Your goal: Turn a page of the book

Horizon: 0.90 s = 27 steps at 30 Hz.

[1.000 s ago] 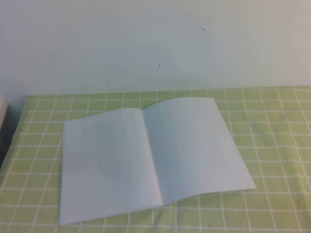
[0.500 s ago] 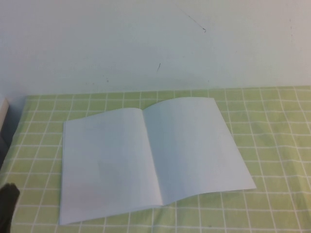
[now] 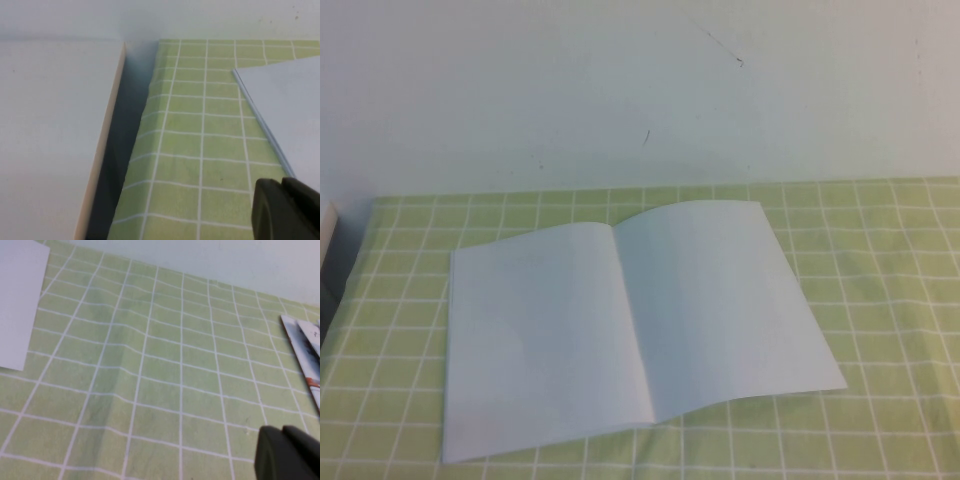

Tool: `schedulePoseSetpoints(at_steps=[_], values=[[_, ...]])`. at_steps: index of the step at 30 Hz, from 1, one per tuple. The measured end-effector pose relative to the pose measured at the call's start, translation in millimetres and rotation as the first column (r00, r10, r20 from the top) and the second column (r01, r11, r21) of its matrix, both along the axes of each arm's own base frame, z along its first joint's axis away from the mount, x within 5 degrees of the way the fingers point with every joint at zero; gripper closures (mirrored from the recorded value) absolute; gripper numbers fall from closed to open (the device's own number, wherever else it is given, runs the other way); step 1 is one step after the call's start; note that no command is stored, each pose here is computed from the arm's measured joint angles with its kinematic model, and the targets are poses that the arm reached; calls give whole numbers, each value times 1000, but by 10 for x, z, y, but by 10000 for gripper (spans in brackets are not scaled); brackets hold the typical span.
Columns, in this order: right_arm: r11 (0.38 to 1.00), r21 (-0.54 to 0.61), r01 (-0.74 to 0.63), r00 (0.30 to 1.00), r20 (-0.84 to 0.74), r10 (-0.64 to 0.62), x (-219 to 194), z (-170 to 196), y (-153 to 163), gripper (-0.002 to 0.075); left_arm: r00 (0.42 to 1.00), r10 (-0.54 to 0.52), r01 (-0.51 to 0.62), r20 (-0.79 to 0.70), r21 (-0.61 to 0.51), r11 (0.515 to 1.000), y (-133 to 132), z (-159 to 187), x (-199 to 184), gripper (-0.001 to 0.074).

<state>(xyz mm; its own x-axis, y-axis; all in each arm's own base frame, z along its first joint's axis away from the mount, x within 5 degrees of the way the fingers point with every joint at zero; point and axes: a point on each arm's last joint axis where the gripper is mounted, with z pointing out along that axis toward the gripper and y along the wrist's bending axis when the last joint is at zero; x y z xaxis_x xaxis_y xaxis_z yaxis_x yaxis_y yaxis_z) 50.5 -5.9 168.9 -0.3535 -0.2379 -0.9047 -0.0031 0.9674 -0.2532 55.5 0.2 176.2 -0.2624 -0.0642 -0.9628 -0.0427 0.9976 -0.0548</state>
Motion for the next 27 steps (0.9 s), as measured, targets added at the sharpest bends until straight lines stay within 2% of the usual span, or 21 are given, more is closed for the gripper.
schedulePoseSetpoints(at_steps=[8, 15, 27], values=[[1000, 0, 0, 1000, 0, 0, 0, 0, 0, 729, 999, 47, -47, 0, 22, 999, 28, -7, -18, 738], [1000, 0, 0, 1000, 0, 0, 0, 0, 0, 729, 991, 136, -136, 6, 16, 991, 74, -4, -25, 738], [1000, 0, 0, 1000, 0, 0, 0, 0, 0, 729, 990, 139, -139, 6, 19, 990, 76, -4, -25, 738]])
